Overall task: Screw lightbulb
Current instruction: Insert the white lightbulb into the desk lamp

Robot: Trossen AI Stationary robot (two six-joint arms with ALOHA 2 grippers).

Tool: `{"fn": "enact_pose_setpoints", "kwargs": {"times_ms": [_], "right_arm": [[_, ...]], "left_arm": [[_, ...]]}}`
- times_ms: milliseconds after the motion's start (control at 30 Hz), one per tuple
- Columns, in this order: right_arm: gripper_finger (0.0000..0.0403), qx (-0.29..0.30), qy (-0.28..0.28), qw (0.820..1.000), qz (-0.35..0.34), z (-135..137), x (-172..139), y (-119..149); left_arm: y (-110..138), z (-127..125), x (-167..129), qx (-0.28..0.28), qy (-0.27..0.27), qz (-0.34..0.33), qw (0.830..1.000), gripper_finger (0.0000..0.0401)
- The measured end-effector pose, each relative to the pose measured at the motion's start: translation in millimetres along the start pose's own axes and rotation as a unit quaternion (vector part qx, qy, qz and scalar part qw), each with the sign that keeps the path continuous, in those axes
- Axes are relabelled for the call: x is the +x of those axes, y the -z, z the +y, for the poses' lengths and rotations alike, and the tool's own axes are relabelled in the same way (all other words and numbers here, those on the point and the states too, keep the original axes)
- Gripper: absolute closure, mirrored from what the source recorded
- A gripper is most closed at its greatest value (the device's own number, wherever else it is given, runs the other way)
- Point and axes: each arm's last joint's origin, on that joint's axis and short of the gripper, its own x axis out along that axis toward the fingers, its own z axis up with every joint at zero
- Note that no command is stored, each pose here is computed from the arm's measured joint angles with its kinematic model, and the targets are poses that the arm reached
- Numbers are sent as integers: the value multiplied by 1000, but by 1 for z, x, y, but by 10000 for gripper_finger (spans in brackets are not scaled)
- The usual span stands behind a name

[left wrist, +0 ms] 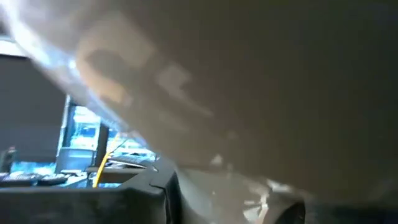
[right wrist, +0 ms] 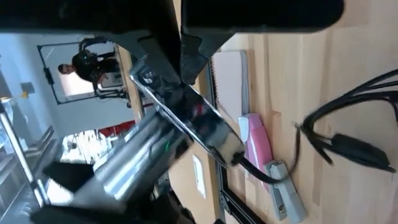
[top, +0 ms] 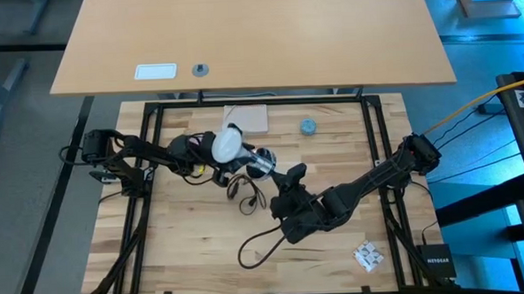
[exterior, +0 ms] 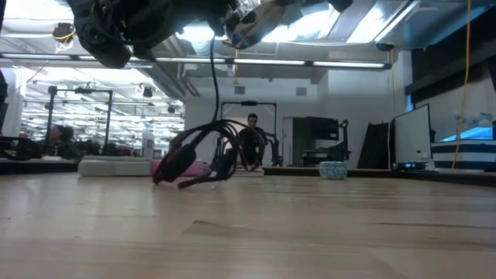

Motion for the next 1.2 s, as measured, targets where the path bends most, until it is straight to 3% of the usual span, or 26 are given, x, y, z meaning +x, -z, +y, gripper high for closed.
{"fn": "enact_pose_setpoints", "kwargs": {"times_ms": [167, 400, 567, 767, 1000, 1200], "right_arm": [[402, 9, 7, 1000, 14, 1, 0, 6], [402, 22, 44, 998, 37, -8, 11, 9], [403, 12, 6, 999, 48, -9, 24, 13], [403, -71, -17, 995, 72, -8, 24, 24], [403, -208, -103, 970, 75, 2, 7, 36], [400, -201, -233, 949, 72, 10, 1, 40]], "left_arm": [[1, -3, 0, 13, 50, 14, 999, 250], [8, -10, -1, -27, 149, 54, 987, 251], [6, -10, -1, -27, 148, 47, 987, 251], [6, -12, -2, -39, 198, 61, 978, 251], [9, -19, -5, -51, 295, 94, 950, 251], [16, -20, -4, -66, 277, 118, 951, 251]]}}
